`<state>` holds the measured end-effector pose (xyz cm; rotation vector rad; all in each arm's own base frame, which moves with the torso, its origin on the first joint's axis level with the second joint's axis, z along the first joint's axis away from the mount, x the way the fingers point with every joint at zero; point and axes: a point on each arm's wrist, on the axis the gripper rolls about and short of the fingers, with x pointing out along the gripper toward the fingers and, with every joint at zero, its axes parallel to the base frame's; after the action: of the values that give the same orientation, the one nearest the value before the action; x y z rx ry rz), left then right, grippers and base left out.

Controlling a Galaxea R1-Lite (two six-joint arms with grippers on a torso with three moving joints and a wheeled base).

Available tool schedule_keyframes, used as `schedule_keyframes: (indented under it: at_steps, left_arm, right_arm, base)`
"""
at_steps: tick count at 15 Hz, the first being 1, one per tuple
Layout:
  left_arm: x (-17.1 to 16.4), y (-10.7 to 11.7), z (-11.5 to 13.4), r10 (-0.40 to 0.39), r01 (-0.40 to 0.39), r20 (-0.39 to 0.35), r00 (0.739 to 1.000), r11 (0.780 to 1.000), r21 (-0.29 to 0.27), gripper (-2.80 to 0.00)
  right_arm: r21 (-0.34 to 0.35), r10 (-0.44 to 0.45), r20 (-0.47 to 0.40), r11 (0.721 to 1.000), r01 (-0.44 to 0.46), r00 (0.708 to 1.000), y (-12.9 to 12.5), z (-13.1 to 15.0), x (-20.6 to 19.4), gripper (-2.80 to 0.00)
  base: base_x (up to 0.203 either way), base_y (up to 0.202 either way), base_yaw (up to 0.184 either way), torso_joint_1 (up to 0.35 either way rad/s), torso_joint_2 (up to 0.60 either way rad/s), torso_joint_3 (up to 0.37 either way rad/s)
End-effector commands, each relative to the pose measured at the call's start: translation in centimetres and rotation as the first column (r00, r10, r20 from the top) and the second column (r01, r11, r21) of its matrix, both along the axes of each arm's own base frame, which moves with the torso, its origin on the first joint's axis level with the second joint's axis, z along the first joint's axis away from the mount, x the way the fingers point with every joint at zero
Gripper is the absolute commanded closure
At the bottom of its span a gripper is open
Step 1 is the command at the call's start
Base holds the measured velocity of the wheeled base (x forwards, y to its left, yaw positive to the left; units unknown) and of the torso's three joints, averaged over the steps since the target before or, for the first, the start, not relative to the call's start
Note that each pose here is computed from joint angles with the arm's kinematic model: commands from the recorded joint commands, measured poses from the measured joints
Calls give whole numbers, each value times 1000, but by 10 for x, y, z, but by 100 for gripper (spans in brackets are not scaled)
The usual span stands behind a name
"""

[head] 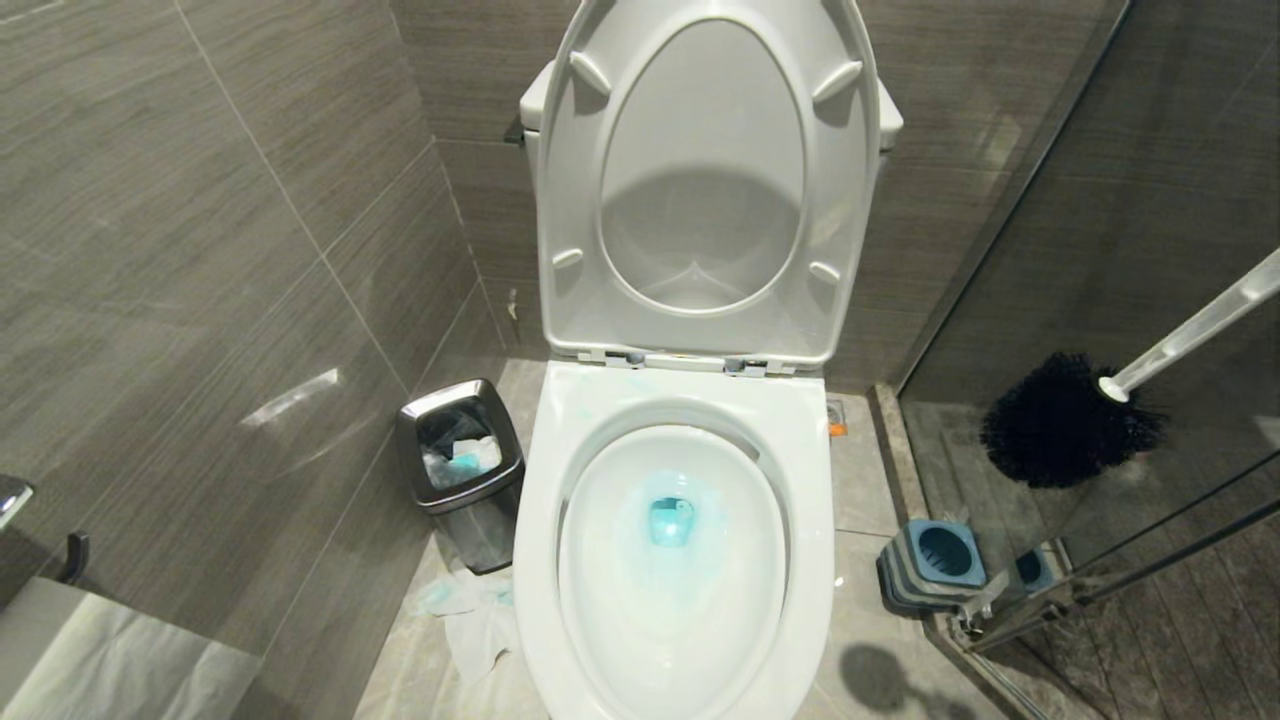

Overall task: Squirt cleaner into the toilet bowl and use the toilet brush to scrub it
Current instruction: Scrub the toilet bowl

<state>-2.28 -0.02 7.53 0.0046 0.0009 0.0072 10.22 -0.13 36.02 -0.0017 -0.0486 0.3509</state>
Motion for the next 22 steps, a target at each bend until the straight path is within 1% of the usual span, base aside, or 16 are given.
schedule_keyframes:
  at_steps: [1, 3, 4, 6, 7, 8, 10, 12, 14, 20, 22]
  left_arm:
    - [0, 0, 0, 0, 0, -2, 1000, 1000, 0, 0]
    - [0, 0, 0, 0, 0, -2, 1000, 1000, 0, 0]
    - [0, 0, 0, 0, 0, -2, 1000, 1000, 0, 0]
    - [0, 0, -1, -1, 1, -4, 1000, 1000, 3, 0]
    - [0, 0, -1, -1, 1, -4, 1000, 1000, 6, 0]
    - [0, 0, -1, -1, 1, -4, 1000, 1000, 6, 0]
    - [0, 0, 0, 0, 0, -3, 1000, 1000, 6, 0]
    - [0, 0, -1, 0, 0, -4, 1000, 1000, 6, 0]
    - [0, 0, 0, -1, 1, -4, 1000, 1000, 8, 0]
    - [0, 0, 0, -1, 1, -4, 1000, 1000, 9, 0]
    - [0, 0, -1, -1, 1, -5, 1000, 1000, 8, 0]
  right_arm:
    - [2, 57, -93, 998, -57, 994, 9, -11, 38, 0]
    - [0, 76, -166, 997, -77, 983, 32, -26, 77, 0]
    - [-1, 85, -189, 996, -87, 978, 50, -34, 98, 0]
    - [-2, 82, -179, 996, -84, 980, 89, -48, 124, 0]
    - [0, 65, -169, 998, -66, 983, 105, -53, 129, 0]
    - [1, 68, -175, 998, -69, 982, 115, -59, 128, 0]
    - [-5, 104, -191, 994, -107, 976, 130, -66, 122, 0]
    - [-20, 103, -206, 994, -110, 973, 147, -72, 120, 0]
    - [-27, 109, -201, 993, -117, 974, 164, -79, 121, 0]
    - [-70, 26, -189, 997, -39, 982, 202, -112, 149, 0]
    - [-79, 15, -191, 996, -30, 981, 212, -123, 155, 0]
  base:
    - [0, 0, 0, 0, 0, 0]
    - [0, 0, 0, 0, 0, 0]
    - [0, 0, 0, 0, 0, 0]
    - [0, 0, 0, 0, 0, 0]
    - [0, 0, 0, 0, 0, 0]
    - [0, 0, 0, 0, 0, 0]
    - [0, 0, 0, 0, 0, 0]
    - [0, 0, 0, 0, 0, 0]
    - [0, 0, 0, 0, 0, 0]
    - [0, 0, 0, 0, 0, 0]
    - [0, 0, 0, 0, 0, 0]
